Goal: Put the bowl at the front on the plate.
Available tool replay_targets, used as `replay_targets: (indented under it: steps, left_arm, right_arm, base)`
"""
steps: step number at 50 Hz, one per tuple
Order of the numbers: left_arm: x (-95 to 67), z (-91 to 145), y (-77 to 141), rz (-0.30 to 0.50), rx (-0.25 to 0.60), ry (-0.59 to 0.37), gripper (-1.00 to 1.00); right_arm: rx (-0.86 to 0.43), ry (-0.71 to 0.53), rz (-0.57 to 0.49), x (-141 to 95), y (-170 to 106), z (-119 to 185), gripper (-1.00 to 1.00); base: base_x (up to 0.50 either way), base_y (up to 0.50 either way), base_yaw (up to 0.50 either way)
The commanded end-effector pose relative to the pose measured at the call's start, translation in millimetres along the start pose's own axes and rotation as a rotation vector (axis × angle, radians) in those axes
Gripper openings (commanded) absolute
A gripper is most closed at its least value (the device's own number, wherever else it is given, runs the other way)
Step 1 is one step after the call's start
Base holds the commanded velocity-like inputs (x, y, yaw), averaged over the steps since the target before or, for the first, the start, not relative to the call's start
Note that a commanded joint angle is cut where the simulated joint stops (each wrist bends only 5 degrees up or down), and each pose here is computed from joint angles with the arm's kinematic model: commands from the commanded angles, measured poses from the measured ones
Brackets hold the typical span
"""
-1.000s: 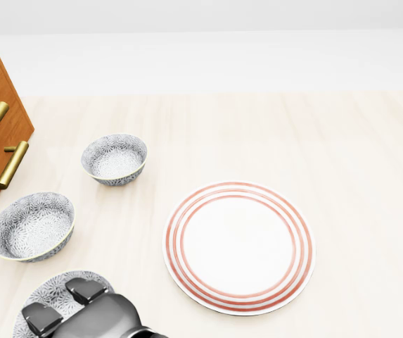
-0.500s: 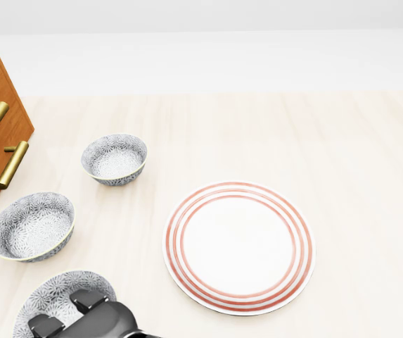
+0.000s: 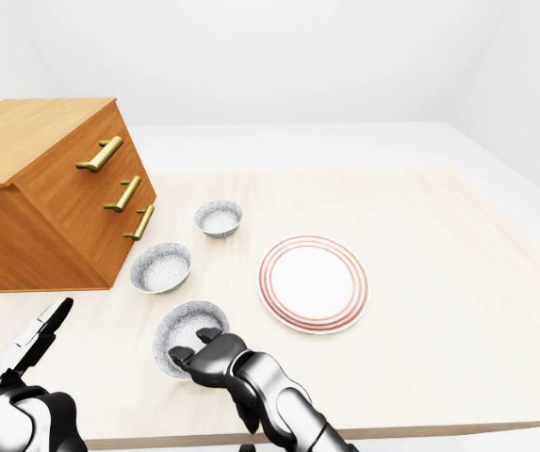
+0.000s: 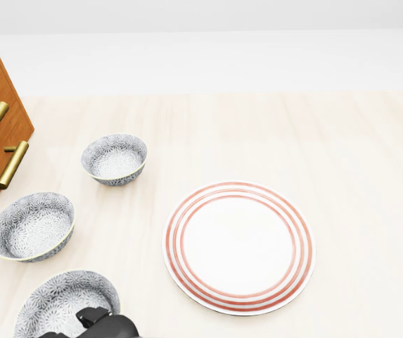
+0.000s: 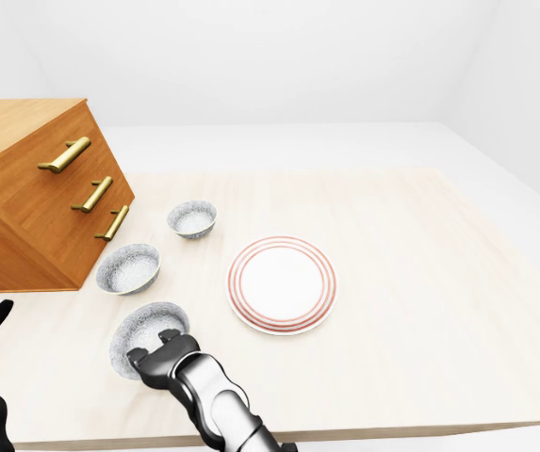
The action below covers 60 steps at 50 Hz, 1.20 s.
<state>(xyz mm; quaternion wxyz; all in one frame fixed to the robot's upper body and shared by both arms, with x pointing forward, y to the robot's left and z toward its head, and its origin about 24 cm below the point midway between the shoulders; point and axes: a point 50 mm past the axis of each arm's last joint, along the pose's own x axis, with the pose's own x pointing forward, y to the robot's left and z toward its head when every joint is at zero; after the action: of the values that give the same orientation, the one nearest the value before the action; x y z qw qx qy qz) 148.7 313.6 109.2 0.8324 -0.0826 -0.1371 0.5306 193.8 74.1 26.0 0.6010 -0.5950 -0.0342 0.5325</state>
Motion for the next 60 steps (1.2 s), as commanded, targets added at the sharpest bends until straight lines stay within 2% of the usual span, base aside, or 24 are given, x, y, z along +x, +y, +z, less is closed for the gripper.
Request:
replay_targets:
  steps: [1,2,3,4,15,26,40,60]
  left_arm:
    - [-0.1,0,0,0.001,0.001,0.001,1.0]
    - [-0.3,1,1,0.001,-0.001,-0.002,1.0]
    - [-0.3,1,1,0.001,-0.001,-0.003,1.0]
    - [-0.3,1,1,0.002,-0.003,-0.004,1.0]
    - [-0.1,2,0,0.002,-0.007,-0.008,1.0]
    - [-0.5,2,1,0.002,-0.003,-0.007,1.0]
    - [0.0,1,0,0.001,0.004,-0.006,1.0]
    - [0.9,2,0,0.0,-0.006,-0.008,1.0]
  right_arm:
    - [0.012,-0.005,0.026,3,5,-2,1.0]
    - [0.014,-0.016,0.027,3,6,-1,1.0]
    - [0.018,-0.019,0.027,3,6,-1,0.37]
    - [0.021,-0.034,0.023,2,5,0,-1.0]
    - [0.007,-0.02,0.023,2,4,-3,-1.0]
    - [-0.054,0.047,-0.048,-5,-13,-9,-1.0]
    - [-0.083,0.119,-0.186,-16,-46,-16,-1.0]
    - [-0.105,0.26,-0.358,-43,-72,-30,-1.0]
  base:
    - [0.0,0.0,0.0]
    - [0.0,0.0,0.0]
    - [0.0,0.0,0.0]
    - [0.0,0.0,0.0]
    - [0.0,0.0,0.0]
    - [0.0,0.0,0.0]
    - [0.0,0.0,0.0]
    - [0.0,0.0,0.0]
